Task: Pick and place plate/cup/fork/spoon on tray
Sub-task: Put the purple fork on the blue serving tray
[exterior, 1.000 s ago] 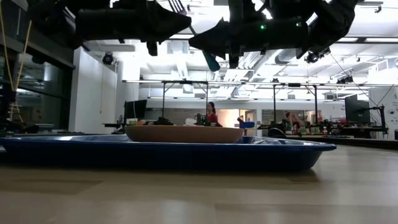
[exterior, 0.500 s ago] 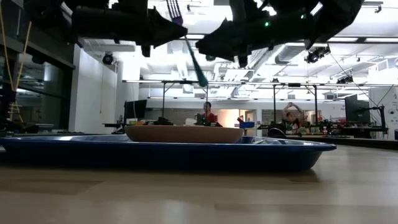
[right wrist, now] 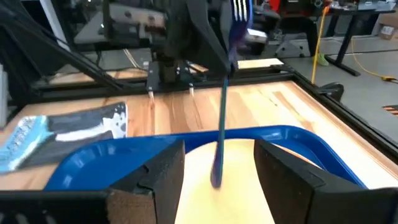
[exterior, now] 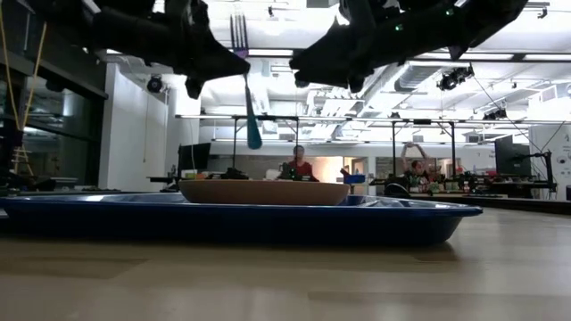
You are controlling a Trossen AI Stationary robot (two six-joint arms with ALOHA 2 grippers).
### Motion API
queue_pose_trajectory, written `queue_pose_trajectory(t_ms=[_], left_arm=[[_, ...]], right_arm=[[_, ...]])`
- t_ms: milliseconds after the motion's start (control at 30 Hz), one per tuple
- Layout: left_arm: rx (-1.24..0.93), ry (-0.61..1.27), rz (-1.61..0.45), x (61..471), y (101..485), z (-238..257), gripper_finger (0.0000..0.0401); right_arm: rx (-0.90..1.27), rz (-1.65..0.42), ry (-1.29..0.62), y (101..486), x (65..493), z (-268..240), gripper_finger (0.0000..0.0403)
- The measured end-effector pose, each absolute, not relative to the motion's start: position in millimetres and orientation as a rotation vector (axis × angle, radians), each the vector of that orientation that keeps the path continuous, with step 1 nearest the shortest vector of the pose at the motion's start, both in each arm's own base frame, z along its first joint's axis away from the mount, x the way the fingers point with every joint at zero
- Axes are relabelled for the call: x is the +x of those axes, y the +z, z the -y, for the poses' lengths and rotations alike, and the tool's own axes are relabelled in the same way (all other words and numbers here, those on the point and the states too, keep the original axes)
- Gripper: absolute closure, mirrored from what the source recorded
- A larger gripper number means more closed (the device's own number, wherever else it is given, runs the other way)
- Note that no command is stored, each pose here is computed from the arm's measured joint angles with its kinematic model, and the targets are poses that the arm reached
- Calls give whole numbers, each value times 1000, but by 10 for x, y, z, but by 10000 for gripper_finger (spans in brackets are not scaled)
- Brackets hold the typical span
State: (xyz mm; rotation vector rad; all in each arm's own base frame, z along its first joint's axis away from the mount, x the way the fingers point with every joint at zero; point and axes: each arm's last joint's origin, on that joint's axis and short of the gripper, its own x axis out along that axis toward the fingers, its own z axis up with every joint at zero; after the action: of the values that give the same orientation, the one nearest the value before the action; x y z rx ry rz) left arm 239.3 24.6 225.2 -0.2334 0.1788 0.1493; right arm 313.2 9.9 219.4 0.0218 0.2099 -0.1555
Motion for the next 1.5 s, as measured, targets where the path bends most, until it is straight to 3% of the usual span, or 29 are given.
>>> queue_pose_trajectory(t_ms=[567,1233,1367,1500], left_arm=[[-237,17,-368,2925,2188,-204,401],[-214,-27,-374,2957,2200,-85,401],[-213,-21,-371,2958,2203,-87,401],[-212,-23,-353,2964,2219,-87,401]], right_arm=[[84,-125,-117,2273,3148,-101,217],[106,23,-94,2190,3295,-112,219],[109,22,-94,2190,3296,-112,246],[114,9,-102,2177,3296,-110,312]])
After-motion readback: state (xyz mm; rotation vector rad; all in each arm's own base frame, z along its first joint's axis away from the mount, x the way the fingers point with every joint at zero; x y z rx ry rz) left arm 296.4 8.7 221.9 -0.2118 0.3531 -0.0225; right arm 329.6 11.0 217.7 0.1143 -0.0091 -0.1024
